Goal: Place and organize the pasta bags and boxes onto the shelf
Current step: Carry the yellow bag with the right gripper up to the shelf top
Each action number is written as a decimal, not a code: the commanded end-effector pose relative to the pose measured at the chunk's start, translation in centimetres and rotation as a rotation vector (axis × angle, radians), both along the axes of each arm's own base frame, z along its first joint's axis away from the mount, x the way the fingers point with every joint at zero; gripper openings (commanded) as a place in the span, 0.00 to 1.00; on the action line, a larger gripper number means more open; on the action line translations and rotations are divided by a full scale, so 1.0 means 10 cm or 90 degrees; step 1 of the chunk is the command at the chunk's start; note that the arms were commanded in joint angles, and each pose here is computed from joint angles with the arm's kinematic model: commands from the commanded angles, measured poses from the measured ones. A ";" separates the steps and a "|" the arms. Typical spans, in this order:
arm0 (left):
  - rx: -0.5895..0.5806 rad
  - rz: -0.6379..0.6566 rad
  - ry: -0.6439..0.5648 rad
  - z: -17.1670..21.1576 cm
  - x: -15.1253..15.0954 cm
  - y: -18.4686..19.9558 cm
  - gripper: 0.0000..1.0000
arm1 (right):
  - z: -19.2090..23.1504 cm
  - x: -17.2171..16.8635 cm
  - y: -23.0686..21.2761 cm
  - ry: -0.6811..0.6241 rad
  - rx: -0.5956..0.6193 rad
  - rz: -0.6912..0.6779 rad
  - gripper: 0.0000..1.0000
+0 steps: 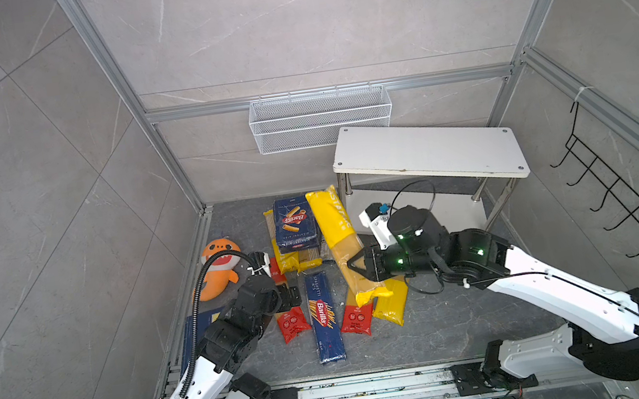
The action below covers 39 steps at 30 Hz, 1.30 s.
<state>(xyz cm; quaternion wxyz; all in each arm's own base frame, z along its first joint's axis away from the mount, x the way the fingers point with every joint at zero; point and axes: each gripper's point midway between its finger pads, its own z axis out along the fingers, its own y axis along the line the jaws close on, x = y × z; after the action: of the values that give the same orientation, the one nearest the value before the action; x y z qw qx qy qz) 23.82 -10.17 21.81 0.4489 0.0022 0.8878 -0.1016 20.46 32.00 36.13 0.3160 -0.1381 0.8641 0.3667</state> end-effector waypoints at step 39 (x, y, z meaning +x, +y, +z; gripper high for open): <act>-0.039 -0.106 -0.017 0.26 0.48 -0.66 1.00 | 0.82 2.35 -1.00 -0.056 0.090 -0.321 0.00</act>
<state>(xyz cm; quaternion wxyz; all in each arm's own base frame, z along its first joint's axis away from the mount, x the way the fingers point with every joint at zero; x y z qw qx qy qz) 28.18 -15.51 21.66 0.4234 0.0533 0.8948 -0.1314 43.15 20.36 38.26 0.3774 0.1082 0.8827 0.2584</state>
